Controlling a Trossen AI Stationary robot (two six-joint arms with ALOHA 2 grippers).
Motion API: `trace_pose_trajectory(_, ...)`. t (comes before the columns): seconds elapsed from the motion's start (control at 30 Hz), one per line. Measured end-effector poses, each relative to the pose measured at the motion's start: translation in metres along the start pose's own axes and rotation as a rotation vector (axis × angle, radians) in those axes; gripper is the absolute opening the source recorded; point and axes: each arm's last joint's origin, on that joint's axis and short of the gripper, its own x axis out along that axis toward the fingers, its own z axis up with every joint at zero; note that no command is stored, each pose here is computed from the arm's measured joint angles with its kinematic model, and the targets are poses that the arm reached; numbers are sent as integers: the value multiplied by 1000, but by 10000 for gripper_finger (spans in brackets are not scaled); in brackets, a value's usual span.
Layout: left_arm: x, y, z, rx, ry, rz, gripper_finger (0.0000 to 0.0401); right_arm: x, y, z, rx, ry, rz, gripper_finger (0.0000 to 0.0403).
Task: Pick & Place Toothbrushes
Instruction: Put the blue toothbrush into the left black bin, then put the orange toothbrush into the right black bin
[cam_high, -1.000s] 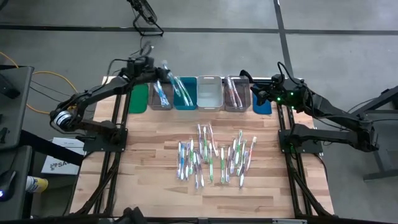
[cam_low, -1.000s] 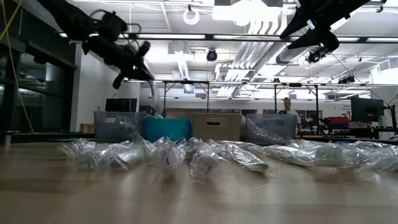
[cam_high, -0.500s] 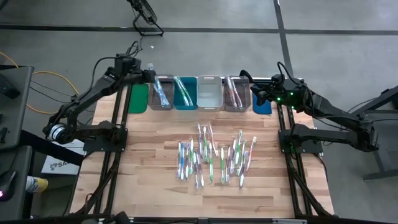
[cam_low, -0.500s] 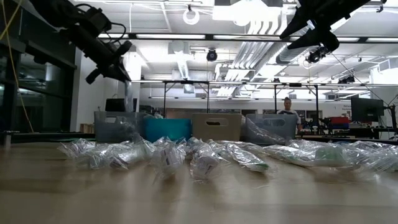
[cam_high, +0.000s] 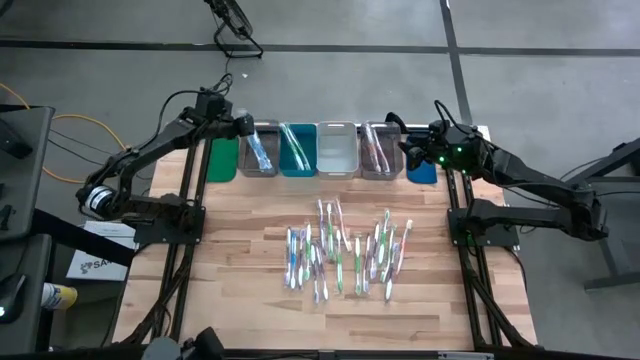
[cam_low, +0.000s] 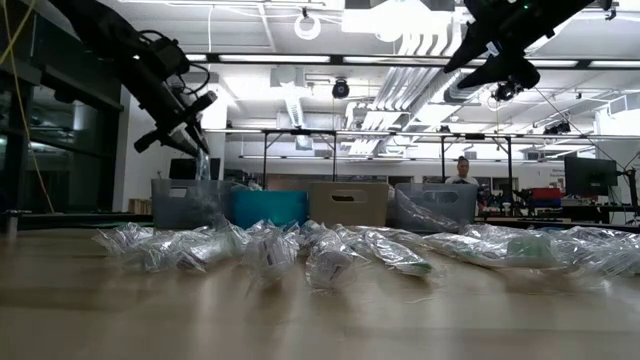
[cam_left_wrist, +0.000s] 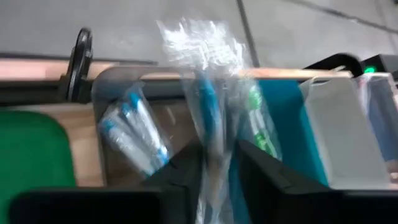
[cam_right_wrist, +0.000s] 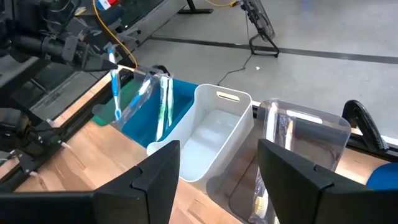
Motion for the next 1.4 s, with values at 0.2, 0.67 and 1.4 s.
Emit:
trace_pose_trajectory(0.2,9,3,-2,-11,42,6,190,2,1,-1,1,14,9,207)
trace_pose_trajectory(0.67,11,2,0,74,30,-29,218,2,1,-1,41,20,18,207)
trace_pose_trajectory(1.4,-39,-27,14,732,-260,-312,219,-21,-11,-66,559,568,-442,207)
